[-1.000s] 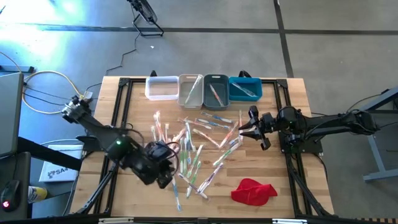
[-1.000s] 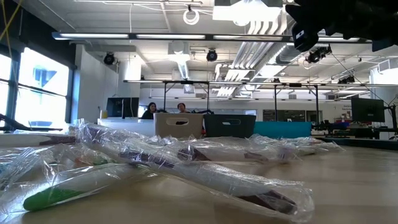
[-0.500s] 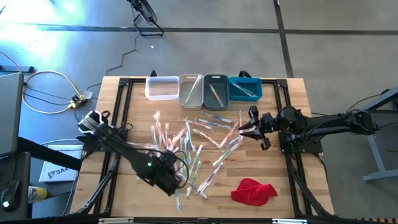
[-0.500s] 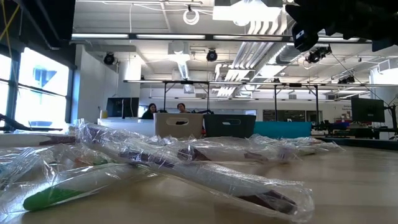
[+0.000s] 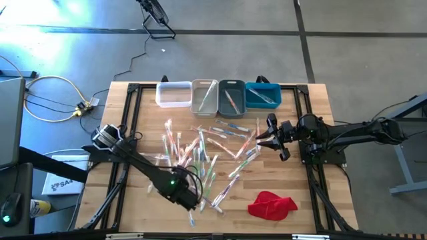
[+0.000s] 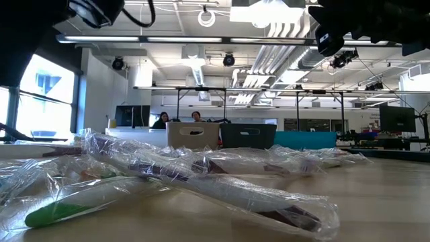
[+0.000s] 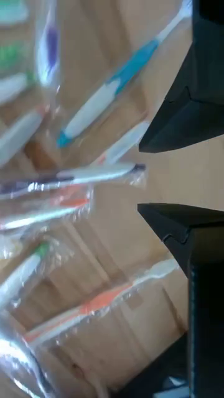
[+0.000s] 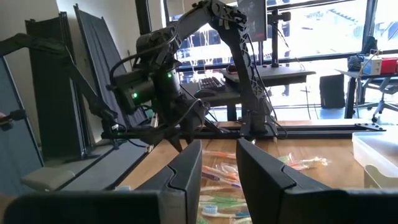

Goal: Pick & Place Toothbrushes
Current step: Put the purple toothbrush into the transparent bin

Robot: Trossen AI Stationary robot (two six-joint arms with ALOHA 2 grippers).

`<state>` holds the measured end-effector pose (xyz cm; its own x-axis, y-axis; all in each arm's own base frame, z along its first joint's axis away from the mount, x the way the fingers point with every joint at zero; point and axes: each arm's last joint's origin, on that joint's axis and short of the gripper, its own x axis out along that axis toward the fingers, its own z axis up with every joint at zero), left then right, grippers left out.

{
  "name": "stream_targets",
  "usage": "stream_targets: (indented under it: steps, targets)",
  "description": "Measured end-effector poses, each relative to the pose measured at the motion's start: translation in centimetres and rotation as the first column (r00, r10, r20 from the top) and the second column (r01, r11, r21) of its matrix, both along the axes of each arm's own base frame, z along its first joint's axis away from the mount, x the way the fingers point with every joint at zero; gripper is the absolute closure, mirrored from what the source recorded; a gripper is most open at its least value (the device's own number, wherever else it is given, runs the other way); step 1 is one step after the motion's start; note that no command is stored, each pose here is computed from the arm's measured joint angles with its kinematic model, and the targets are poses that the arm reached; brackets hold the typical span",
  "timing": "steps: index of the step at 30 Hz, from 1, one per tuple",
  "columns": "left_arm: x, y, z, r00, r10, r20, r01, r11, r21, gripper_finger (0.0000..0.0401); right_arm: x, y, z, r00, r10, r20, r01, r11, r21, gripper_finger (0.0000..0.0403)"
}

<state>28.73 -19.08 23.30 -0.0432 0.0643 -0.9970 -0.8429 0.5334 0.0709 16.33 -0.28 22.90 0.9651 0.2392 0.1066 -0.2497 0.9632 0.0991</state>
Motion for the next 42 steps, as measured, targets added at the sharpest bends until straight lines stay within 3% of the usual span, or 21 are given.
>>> stream_targets:
  steps: [18, 26, 42]
  targets:
    - [-0.4, 0.3, -3.1, 0.999, 0.011, -0.041, -0.013, 0.998, -0.054, 0.0263, 0.0, 0.0, -0.1, 1.000, -0.003, -0.007, 0.003, 1.000, 0.001, 0.0310]
    - [0.8, 0.7, -4.1, 0.998, -0.032, 0.051, 0.037, 0.992, -0.119, 0.0263, 0.0, 0.0, -0.1, 1.000, -0.004, -0.007, 0.004, 1.000, 0.001, 0.0310]
    - [0.4, 1.3, -4.9, 1.000, -0.024, 0.008, 0.024, 0.994, -0.103, 0.0263, 0.0, 0.0, -0.1, 1.000, -0.004, -0.011, 0.004, 1.000, -0.003, 0.0310]
